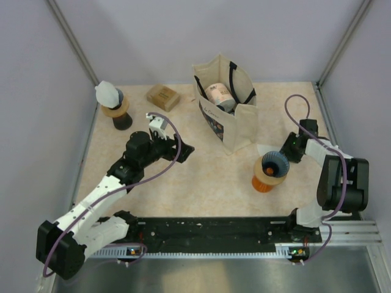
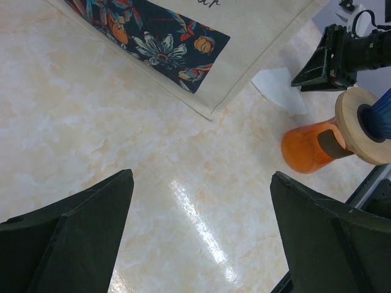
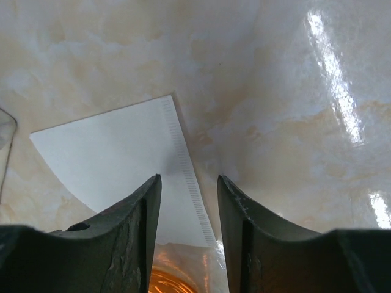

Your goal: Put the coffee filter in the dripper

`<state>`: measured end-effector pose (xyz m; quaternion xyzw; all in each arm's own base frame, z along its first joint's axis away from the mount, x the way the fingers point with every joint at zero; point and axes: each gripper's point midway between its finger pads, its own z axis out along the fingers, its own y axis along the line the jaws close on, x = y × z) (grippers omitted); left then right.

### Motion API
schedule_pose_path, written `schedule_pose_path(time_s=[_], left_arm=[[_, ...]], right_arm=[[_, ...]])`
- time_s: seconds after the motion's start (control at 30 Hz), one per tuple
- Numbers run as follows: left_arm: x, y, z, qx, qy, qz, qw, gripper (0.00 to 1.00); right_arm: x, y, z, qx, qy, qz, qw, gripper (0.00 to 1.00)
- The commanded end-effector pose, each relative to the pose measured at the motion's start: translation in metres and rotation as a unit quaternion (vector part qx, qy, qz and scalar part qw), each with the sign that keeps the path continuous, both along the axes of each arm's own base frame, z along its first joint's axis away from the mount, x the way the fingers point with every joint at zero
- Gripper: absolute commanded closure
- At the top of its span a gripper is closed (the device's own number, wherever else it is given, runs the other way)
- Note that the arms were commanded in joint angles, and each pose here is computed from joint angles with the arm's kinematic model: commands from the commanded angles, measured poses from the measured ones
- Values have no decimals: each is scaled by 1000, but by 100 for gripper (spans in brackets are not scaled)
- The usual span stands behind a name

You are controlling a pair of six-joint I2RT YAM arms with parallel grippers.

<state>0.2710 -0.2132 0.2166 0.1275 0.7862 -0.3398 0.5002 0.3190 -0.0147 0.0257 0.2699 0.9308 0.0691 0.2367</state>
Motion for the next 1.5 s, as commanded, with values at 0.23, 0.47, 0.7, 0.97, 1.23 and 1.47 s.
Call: schedule_pose_path(time_s=[0.23,0.47,0.7,0.97,1.23,1.47], left_arm=[[4,1,11,-10,-21,4,1000,1],[4,3,11,-10,-22,8,1000,1],[6,5,11,-7,-23,12,1000,1],[7,5,10,-6,-20,15,1000,1],[7,6,9,-6,-17,17,1000,1],[7,7,10,-8,-18,19,1000,1]], right_arm=[[16,1,5,-31,10,33,999,59],[15,-2,-1,-87,48,43,994,62],[10,0,-14,-83,59,44,994,71],[20,10,-4,-58,23,46,997,83],[28,9,7,-59,-10,28,998,100],[36,0,60,-94,-104,33,990,100]])
